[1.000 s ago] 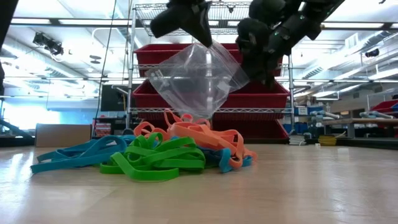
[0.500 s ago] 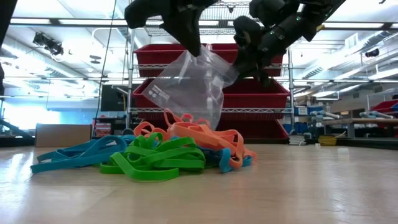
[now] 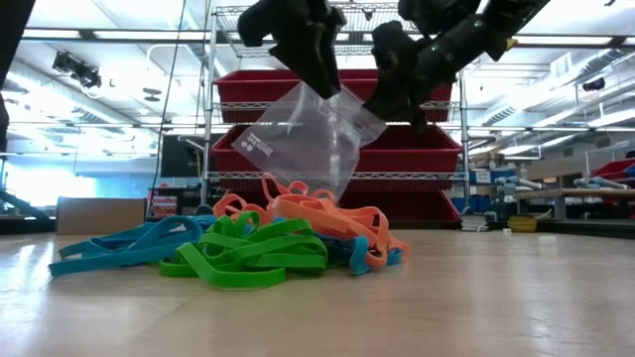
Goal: Sort rubber bands
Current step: Put the blue rubber band into the transparent zip bag
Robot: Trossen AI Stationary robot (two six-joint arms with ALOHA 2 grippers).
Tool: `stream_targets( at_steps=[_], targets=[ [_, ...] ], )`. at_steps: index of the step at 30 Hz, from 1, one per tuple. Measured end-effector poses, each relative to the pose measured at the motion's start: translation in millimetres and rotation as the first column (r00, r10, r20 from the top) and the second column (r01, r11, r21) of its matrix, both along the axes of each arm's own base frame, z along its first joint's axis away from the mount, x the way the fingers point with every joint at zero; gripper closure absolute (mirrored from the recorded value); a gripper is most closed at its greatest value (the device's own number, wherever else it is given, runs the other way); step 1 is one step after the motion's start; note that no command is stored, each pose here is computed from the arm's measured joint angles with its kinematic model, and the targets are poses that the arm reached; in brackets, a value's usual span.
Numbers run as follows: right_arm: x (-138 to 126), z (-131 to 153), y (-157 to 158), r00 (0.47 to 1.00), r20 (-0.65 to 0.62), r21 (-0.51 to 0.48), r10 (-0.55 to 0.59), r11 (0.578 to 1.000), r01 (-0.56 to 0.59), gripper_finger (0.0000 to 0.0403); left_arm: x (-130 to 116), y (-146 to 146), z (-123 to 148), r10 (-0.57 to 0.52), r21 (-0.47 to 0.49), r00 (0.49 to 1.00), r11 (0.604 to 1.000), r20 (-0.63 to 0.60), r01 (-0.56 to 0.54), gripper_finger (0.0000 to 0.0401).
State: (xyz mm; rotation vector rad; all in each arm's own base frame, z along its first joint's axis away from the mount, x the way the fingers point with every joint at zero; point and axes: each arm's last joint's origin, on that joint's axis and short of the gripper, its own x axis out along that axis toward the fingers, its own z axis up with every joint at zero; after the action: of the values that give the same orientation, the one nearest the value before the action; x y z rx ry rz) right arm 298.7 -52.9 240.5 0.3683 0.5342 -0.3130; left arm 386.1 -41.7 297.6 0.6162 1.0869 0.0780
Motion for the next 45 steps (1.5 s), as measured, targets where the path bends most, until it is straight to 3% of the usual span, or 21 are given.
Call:
stream_targets(
  at_steps=[4,10,16,20,28,35,40,45],
  targets=[
    [-2.2,-1.8,-2.8,0.996,-0.04,-0.082,-0.075,0.994,0.072,0.0403,-6.1,0.1,9.1,0.038,0.004,0.999,0.999,0.03,-0.038,0.017],
    [-4.1,-2.8,-4.9,0.99,-0.073,-0.164,-0.123,0.98,0.11,0.0403,-30.4,3.9,43.7,0.108,-0.006,0.985,0.994,0.135,-0.108,0.0173],
    [-9.3,-0.7,-2.0,0.982,-0.109,-0.225,-0.156,0.966,0.128,0.0403,-69.0,11.2,68.3,0.205,-0.118,0.953,0.976,0.222,-0.183,0.0186],
    [-16.9,2.5,8.2,0.977,-0.151,-0.232,-0.15,0.966,0.112,0.0403,-86.3,9.5,37.7,0.221,-0.208,0.952,0.962,0.21,-0.177,0.0187],
    [-38.6,7.4,33.6,0.961,-0.24,-0.143,-0.139,0.984,0.106,0.0403,-106.2,-15.6,-65.4,0.157,-0.349,0.962,0.935,0.225,-0.071,0.0187],
    [-41.7,13.4,50.4,0.976,-0.203,-0.062,-0.077,0.996,0.065,0.0403,-112.6,-31.2,-110.7,0.121,-0.526,0.939,0.847,0.322,0.071,0.0188],
    [-40.5,14.6,51.7,0.98,-0.183,-0.046,-0.075,0.997,0.067,0.0403,-120.9,-28.8,-146.1,0.139,-0.523,0.968,0.852,0.208,-0.01,0.0188],
    [-38.7,16.4,51.8,0.985,-0.156,-0.04,-0.075,0.997,0.07,0.0403,-121.4,-28.4,-164.9,0.166,-0.516,0.975,0.854,0.148,-0.067,0.0188]
  ],
)
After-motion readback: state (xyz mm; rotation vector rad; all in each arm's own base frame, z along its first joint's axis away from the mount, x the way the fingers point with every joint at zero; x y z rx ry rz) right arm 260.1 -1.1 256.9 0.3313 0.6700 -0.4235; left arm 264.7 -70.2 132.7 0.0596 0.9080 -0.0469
